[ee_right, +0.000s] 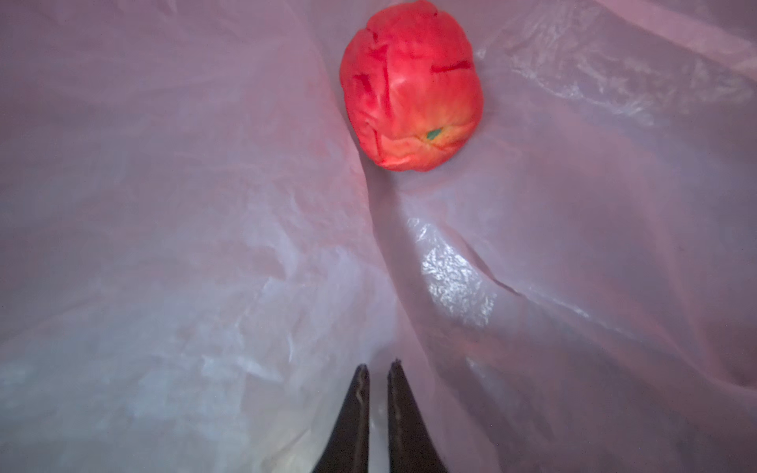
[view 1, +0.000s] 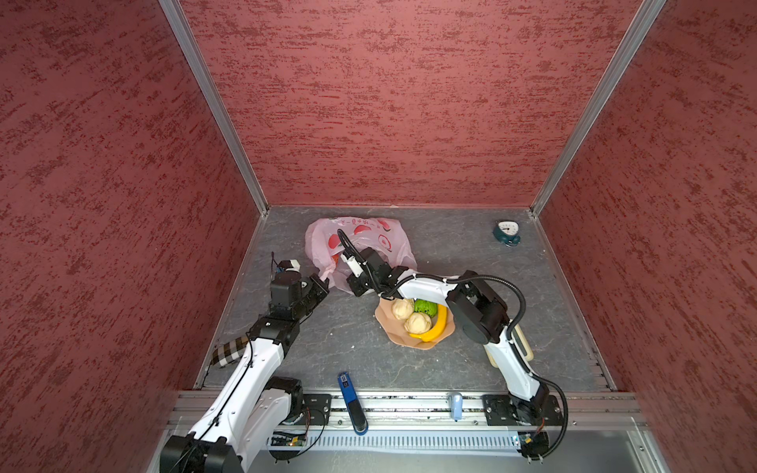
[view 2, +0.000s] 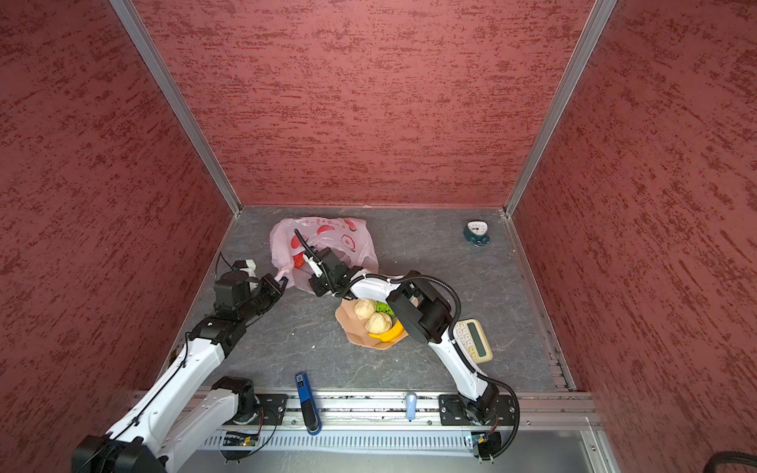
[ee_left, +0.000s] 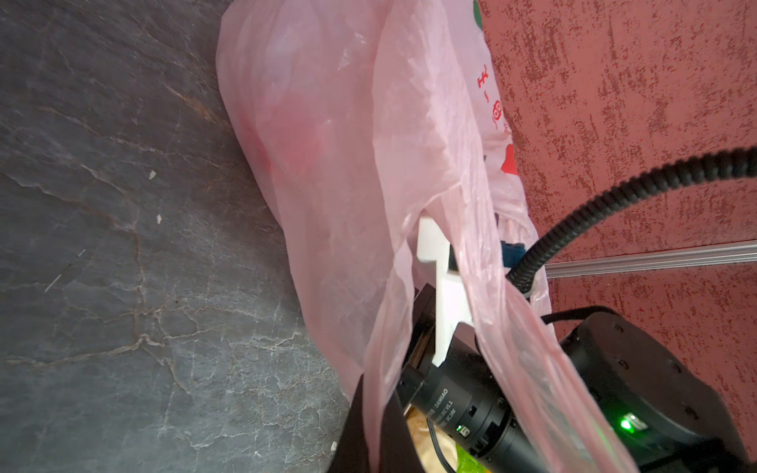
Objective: Take the fake fruits out of the plastic bag
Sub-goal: 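Release the bag edge and reach the right gripper into the bag toward the red apple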
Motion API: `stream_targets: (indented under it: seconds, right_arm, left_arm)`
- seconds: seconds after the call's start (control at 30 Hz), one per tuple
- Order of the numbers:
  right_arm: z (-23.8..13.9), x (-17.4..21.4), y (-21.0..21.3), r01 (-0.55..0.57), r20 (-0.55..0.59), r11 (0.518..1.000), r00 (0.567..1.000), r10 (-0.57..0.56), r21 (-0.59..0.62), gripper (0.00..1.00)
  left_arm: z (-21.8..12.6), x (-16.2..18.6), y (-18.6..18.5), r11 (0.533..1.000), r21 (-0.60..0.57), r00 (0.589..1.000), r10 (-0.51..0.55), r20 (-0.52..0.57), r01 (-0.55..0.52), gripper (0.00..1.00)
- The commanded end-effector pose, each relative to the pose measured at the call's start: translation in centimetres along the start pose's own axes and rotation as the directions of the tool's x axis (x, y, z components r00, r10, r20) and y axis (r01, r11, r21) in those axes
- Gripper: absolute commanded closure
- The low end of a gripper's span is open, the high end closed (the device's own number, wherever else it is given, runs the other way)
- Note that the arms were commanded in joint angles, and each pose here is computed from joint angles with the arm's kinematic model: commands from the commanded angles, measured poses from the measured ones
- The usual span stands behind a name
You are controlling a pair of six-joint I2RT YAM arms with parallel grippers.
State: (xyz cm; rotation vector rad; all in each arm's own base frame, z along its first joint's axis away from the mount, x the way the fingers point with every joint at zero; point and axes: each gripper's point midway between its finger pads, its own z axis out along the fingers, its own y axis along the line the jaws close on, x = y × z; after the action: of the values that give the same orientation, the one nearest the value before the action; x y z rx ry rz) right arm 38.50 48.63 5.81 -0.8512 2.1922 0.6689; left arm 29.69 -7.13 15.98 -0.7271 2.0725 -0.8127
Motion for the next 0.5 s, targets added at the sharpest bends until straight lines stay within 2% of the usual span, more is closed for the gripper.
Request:
stream_targets:
  seconds: [0.0,0.17,0.47]
  right_arm:
    - [0.4,-1.4,0.0,-0.002,0.034,1.000,0.999,0.001,0.021,0.85]
    - [1.2,-2.8,0.5,-0.022,0.078,1.000,0.997,0.023,-0.007,0.81]
    - [2.2,-4.5,1.9,-0.031,0.144,0.996,0.989,0.043,-0.086,0.71]
  left_arm:
    - [-0.2,1.6,1.7,0.999,-0.024,0.999,0.019,-0.038,-0.020,0.93]
    - [-0.6,3.2,3.8,0.998,-0.056,0.998,0.004,-0.063,-0.008,0.93]
    - [-1.3,4.0,4.8,0.998,-0.063,0.997,0.000,-0.079,-0.005,0.93]
